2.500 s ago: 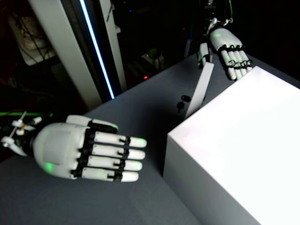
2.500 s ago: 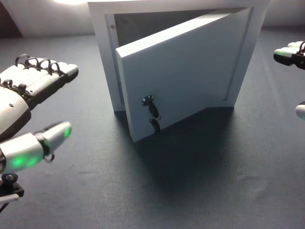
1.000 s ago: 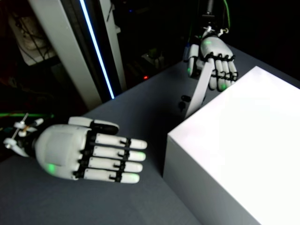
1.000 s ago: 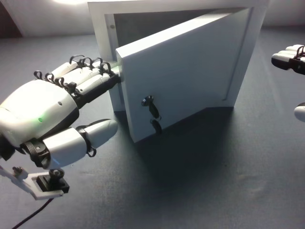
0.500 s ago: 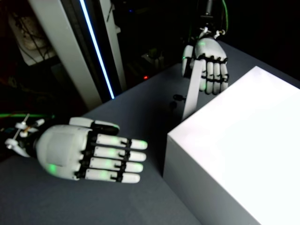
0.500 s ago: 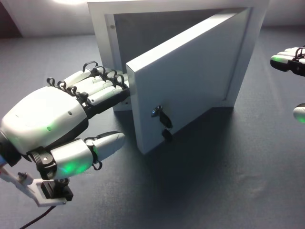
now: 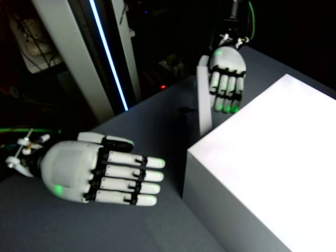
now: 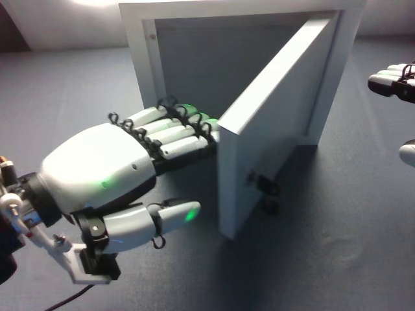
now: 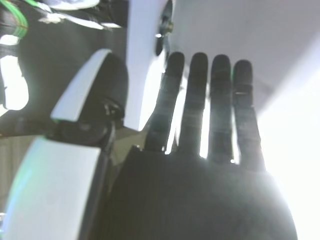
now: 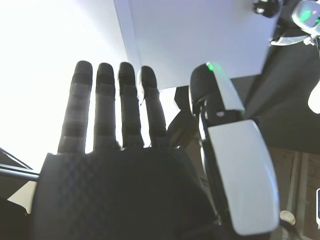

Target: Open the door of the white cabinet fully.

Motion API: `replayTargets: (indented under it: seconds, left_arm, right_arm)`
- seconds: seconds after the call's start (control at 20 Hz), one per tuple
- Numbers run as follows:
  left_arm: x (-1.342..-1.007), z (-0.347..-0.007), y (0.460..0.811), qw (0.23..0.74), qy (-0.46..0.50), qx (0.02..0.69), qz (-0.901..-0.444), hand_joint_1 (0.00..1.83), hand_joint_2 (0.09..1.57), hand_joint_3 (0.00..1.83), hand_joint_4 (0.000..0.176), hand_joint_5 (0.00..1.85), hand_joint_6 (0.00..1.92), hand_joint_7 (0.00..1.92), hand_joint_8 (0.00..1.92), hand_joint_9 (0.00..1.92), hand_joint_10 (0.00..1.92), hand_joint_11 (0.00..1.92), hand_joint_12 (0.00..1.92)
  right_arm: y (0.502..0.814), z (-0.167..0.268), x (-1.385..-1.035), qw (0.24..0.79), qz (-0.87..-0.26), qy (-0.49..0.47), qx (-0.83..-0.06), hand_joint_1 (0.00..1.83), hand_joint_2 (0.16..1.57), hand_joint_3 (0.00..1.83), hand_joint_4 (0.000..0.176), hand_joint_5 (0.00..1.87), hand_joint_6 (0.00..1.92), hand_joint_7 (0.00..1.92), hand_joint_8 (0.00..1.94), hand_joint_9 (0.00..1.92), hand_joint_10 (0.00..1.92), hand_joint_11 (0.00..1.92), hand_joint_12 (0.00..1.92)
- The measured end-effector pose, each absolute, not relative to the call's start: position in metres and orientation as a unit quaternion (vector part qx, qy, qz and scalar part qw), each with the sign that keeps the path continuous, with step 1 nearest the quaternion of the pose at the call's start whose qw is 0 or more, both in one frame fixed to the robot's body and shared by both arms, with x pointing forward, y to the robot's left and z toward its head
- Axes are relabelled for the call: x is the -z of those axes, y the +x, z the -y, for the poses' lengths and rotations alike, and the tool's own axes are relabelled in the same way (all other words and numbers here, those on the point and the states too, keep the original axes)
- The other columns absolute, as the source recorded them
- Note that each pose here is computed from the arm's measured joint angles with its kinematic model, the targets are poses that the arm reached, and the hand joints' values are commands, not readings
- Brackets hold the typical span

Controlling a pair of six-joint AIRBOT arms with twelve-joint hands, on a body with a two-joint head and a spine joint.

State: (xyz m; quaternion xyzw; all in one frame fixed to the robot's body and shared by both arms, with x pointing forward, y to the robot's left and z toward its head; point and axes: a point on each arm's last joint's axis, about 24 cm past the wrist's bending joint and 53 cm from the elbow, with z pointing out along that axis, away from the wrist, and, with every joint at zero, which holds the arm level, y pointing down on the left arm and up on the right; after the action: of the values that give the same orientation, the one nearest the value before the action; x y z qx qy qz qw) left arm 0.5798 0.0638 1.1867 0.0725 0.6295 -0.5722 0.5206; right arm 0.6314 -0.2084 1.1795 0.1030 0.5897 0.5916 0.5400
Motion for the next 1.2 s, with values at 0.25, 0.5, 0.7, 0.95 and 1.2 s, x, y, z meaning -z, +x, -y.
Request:
replayTargets:
  seconds: [0.25,0.5,0.7,0.95,1.2]
  left_arm:
    - [-1.186,-0.042,0.579,0.507,0.100,0.577,-0.633,0.38,1.47,0.00,0.000,0.23,0.01,0.20,0.00,0.18,0.00,0.06,0.38]
    - [-1.194,-0.020,0.578,0.499,0.122,0.590,-0.622,0.56,1.43,0.00,0.000,0.25,0.00,0.20,0.00,0.19,0.00,0.06,0.41]
    - [-1.197,-0.006,0.573,0.491,0.137,0.600,-0.616,0.57,1.42,0.00,0.000,0.22,0.00,0.20,0.01,0.17,0.00,0.02,0.41]
    - [-1.203,0.006,0.570,0.490,0.146,0.610,-0.605,0.43,1.46,0.01,0.000,0.30,0.01,0.24,0.00,0.21,0.00,0.02,0.47]
    - [-1.209,0.024,0.564,0.481,0.156,0.627,-0.593,0.75,1.26,0.00,0.000,0.21,0.00,0.19,0.00,0.15,0.00,0.01,0.43]
  right_arm:
    - [0.631,0.208,-1.179,0.539,-0.589,0.104,-0.593,0.64,1.34,0.00,0.000,0.33,0.00,0.32,0.00,0.24,0.00,0.20,0.02]
    - [0.631,0.208,-1.180,0.539,-0.589,0.104,-0.593,0.67,1.33,0.00,0.000,0.34,0.00,0.34,0.01,0.25,0.01,0.21,0.02]
    - [0.632,0.208,-1.179,0.539,-0.589,0.104,-0.593,0.69,1.33,0.00,0.000,0.34,0.00,0.34,0.00,0.27,0.00,0.23,0.03]
    - [0.632,0.209,-1.180,0.539,-0.589,0.105,-0.593,0.68,1.33,0.00,0.000,0.35,0.00,0.34,0.00,0.28,0.00,0.25,0.04]
    - [0.632,0.210,-1.180,0.540,-0.588,0.107,-0.592,0.63,1.35,0.01,0.000,0.32,0.00,0.31,0.00,0.26,0.00,0.22,0.02]
